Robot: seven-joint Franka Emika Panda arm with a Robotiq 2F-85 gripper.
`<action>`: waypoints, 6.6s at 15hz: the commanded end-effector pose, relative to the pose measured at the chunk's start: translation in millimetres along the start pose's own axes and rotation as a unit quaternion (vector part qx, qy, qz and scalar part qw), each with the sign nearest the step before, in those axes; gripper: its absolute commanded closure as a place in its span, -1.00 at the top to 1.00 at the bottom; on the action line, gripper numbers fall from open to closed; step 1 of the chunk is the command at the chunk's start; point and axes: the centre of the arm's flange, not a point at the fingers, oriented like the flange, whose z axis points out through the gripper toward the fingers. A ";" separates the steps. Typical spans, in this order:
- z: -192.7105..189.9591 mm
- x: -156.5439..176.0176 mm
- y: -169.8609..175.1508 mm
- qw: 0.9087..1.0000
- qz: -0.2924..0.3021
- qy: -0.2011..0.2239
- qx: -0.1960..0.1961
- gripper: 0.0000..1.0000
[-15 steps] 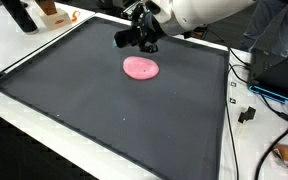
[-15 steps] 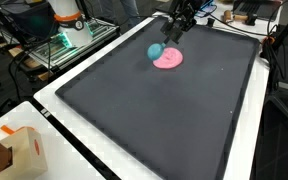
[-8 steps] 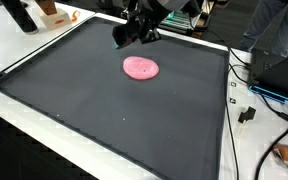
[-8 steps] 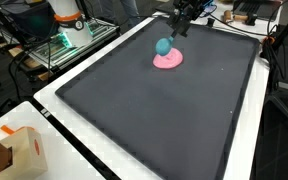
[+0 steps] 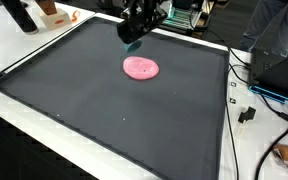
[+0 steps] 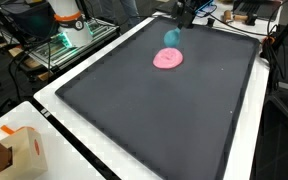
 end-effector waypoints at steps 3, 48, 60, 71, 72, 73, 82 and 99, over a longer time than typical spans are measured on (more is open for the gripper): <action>5.7 -7.3 42.2 0.991 -0.042 -0.022 0.126 -0.49; 159.7 -14.8 117.2 0.842 -0.080 -0.008 0.533 -0.49; 170.5 -19.0 115.8 0.847 -0.061 -0.022 0.528 -0.49; 141.7 -19.9 120.9 0.866 -0.035 -0.029 0.499 -0.49; 136.6 -19.9 120.9 0.871 -0.034 -0.029 0.490 -0.49; 129.4 -19.9 121.0 0.877 -0.034 -0.027 0.479 -0.49; 55.3 -28.4 115.0 0.936 -0.036 -0.017 0.350 -0.49; -34.5 -59.4 91.9 0.986 -0.007 0.009 0.165 0.01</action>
